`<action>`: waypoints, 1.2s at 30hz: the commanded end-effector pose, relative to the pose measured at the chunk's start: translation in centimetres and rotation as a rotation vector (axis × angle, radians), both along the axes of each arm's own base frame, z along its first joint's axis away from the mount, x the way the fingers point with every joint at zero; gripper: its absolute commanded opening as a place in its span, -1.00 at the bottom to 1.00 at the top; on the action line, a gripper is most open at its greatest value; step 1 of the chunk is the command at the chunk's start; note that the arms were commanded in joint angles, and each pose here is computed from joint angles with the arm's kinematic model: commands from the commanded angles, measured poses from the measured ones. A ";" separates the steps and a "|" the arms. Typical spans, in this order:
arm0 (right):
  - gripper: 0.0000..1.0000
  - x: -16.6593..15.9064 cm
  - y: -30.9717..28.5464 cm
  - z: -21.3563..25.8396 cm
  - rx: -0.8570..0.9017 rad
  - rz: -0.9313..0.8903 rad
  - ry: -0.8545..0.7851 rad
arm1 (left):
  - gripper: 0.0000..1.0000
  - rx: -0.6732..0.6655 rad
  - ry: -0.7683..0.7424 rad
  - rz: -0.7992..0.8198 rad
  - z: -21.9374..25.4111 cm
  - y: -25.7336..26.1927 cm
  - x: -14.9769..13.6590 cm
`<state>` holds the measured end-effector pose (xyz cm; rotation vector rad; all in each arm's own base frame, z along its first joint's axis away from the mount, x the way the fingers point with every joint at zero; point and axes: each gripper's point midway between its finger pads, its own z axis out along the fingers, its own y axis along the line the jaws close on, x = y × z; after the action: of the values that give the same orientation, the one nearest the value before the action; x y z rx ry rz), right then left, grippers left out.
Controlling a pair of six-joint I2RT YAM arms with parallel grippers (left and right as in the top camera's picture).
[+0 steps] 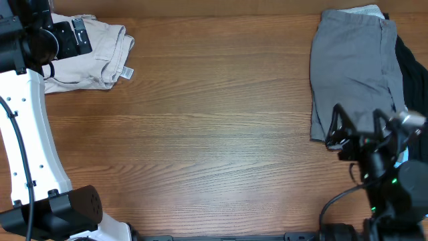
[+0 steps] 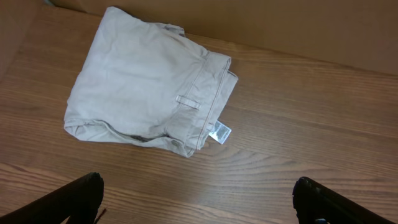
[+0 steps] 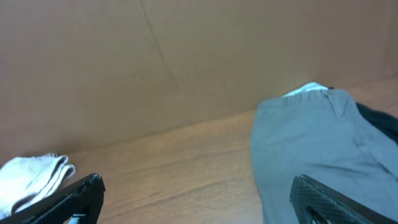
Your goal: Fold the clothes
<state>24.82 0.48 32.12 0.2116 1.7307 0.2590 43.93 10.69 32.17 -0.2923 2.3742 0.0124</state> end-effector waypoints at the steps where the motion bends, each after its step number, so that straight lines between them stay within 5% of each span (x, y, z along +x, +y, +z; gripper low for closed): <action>1: 1.00 -0.5 0.5 -3.4 0.001 0.026 -0.004 | 0.99 -0.007 -0.002 -0.013 0.0 -0.4 0.2; 13: 1.00 -0.9 1.3 -11.0 0.000 0.074 -0.109 | 1.00 -0.007 -0.002 -0.013 0.0 -0.4 0.2; 36: 1.00 -0.8 1.4 -15.4 0.004 0.075 -0.076 | 1.00 -0.007 -0.002 -0.013 0.0 -0.4 0.2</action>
<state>24.05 1.61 16.49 0.1515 1.6793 0.3130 43.92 10.68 32.17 -0.2924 2.3745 0.0123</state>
